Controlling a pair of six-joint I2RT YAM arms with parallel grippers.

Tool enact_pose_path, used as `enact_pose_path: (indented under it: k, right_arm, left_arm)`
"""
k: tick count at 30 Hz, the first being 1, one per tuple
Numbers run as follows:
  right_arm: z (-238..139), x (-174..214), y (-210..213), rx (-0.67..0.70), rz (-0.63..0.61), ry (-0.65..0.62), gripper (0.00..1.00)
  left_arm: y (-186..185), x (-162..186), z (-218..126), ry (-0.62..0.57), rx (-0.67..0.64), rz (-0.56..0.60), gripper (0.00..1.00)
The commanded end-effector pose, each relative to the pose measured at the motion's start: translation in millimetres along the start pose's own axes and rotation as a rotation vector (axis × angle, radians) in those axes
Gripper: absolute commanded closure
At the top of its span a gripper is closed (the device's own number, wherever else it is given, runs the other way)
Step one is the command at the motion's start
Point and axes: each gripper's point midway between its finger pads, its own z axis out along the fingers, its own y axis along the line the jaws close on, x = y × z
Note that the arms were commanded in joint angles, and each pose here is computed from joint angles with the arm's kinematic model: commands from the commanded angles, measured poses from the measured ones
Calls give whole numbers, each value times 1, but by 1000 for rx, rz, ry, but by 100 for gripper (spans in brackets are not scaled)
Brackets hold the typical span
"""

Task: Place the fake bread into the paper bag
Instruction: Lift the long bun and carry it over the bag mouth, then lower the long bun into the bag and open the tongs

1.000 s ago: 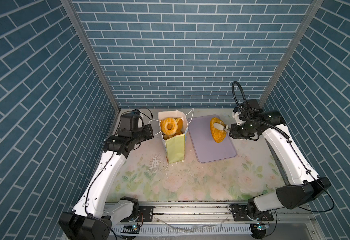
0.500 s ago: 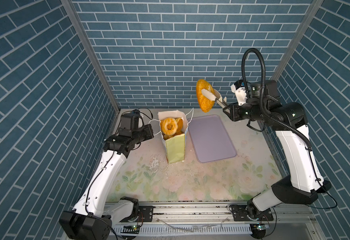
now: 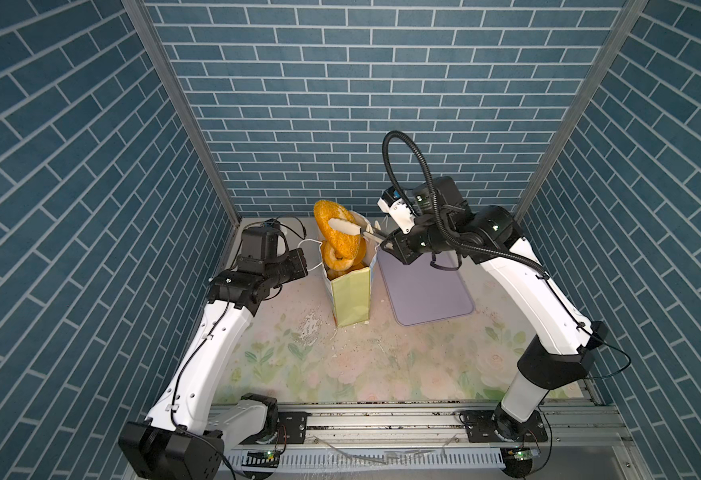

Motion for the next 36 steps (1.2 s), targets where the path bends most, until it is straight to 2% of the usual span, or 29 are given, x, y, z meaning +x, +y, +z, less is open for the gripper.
enact_pose_path:
  k: [1,6,13,16,20,28,33,36]
  right_arm:
    - [-19,-17,5,8,-26,-137,85]
    - [-10,10,7,9,-13,-66,84]
    - [-33,21,8,16,-50,-35,82]
    - [-32,33,10,3,-53,23,79]
    - [-22,50,15,-19,-66,103,66]
    - [-45,18,9,30,-116,-20,52]
    - [-40,4,9,39,-146,-35,52]
    - [-28,8,9,34,-152,5,57]
  left_arm:
    - [-5,-5,-5,-14,12,9,100]
    - [-6,-5,-3,-12,16,8,100]
    - [-5,-4,-3,-10,15,9,100]
    - [-5,-4,-3,-10,14,10,100]
    - [-5,-3,-2,-9,14,8,100]
    - [-6,-4,-4,-13,17,8,100]
    - [-6,-5,-6,-18,18,10,100]
    - [-5,-5,-8,-20,12,11,100]
